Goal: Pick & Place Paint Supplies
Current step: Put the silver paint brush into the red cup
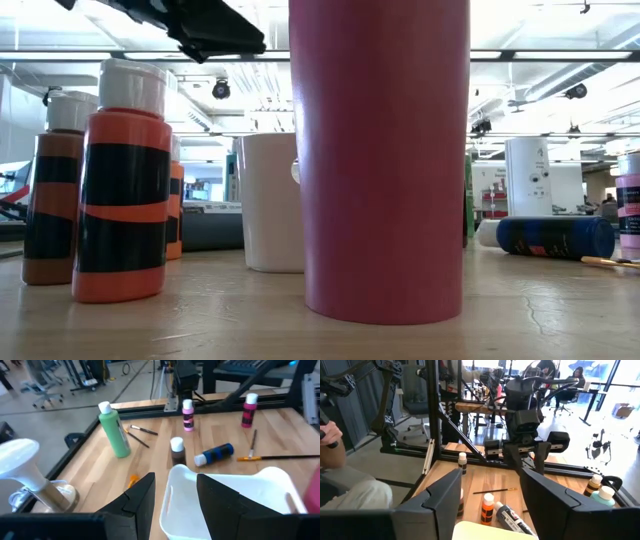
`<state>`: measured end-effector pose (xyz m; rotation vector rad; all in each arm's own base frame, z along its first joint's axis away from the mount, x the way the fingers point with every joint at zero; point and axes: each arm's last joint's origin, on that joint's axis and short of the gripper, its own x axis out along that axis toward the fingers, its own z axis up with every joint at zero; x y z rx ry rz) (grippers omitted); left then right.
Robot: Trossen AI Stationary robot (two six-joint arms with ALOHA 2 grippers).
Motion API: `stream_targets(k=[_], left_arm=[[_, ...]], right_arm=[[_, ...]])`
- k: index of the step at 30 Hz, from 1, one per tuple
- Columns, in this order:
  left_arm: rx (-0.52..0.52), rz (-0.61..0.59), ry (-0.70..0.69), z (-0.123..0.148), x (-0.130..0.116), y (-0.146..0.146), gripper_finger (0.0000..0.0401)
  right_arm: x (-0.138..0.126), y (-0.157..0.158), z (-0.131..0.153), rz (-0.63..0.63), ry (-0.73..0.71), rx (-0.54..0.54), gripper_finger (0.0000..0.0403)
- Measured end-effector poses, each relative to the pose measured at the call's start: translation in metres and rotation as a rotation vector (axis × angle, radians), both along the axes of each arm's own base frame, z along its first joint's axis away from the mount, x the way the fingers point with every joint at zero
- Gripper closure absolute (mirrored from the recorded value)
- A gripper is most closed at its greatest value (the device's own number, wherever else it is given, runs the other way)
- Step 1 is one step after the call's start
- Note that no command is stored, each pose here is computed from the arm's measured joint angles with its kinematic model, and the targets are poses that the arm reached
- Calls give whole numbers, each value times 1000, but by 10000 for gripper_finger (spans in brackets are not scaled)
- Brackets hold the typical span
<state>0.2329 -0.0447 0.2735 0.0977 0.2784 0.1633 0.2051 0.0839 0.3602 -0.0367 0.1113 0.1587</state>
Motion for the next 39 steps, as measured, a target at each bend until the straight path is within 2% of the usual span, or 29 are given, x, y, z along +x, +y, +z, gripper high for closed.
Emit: stream_targets(k=[4, 6, 8, 16, 24, 33, 39], left_arm=[[-24, -10, 30, 2, -8, 1, 249], [-27, -10, 35, 3, -12, 2, 249], [-24, -11, 28, 6, -15, 3, 249], [-1, -17, 57, 9, -26, 6, 249], [1, -15, 85, 8, -32, 7, 249], [-131, 22, 237, -4, -42, 9, 250], [-199, 67, 349, -7, -50, 10, 250]], right_arm=[[1, -2, 1, 12, -44, -188, 199], [1, -2, 1, 17, -50, -233, 203], [1, -1, 1, 24, -48, -214, 208], [1, -1, 3, 9, -36, -16, 228], [1, -2, 1, -15, -6, 5, 234], [1, -7, -21, -182, 179, -4, 226], [-2, -8, -33, -226, 274, 64, 244]])
